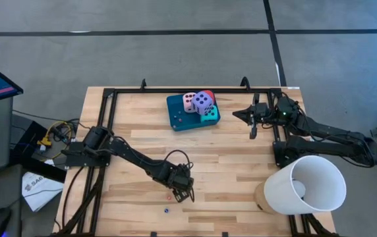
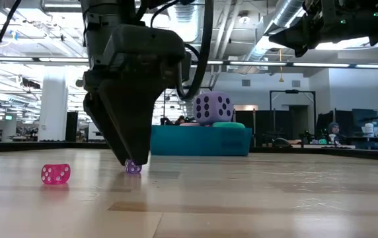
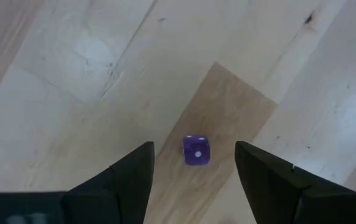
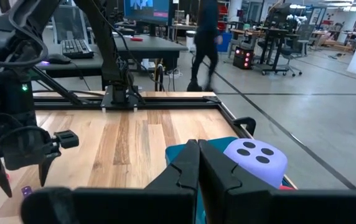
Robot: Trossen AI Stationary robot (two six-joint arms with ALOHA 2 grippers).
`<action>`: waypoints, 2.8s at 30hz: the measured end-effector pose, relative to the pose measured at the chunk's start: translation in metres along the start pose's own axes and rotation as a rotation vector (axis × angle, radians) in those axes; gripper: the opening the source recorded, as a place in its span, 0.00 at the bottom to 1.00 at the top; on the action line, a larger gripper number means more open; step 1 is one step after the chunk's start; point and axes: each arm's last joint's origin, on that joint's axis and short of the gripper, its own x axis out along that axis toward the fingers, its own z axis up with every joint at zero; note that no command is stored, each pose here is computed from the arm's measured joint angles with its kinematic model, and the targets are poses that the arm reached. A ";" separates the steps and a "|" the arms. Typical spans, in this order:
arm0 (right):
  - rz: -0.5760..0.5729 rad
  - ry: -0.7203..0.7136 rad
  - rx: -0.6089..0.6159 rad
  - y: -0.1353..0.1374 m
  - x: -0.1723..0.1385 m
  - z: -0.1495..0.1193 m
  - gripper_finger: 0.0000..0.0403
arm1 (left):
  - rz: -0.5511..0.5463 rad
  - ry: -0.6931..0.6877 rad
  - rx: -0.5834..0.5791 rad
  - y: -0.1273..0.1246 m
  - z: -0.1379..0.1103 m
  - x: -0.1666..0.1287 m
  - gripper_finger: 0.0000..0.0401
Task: Pick & Place Dice
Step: Put the small purple dice into the blue bin
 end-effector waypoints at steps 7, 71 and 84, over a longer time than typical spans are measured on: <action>0.000 -0.003 -0.001 0.000 0.000 0.000 0.00 | -0.029 -0.024 -0.014 0.003 -0.004 0.008 0.53; 0.000 -0.004 -0.001 0.000 0.000 0.001 0.00 | -0.060 -0.085 0.000 0.020 0.012 -0.035 0.12; 0.000 -0.006 -0.002 0.000 0.000 0.001 0.00 | 0.057 -0.537 0.014 0.066 0.047 -0.134 0.11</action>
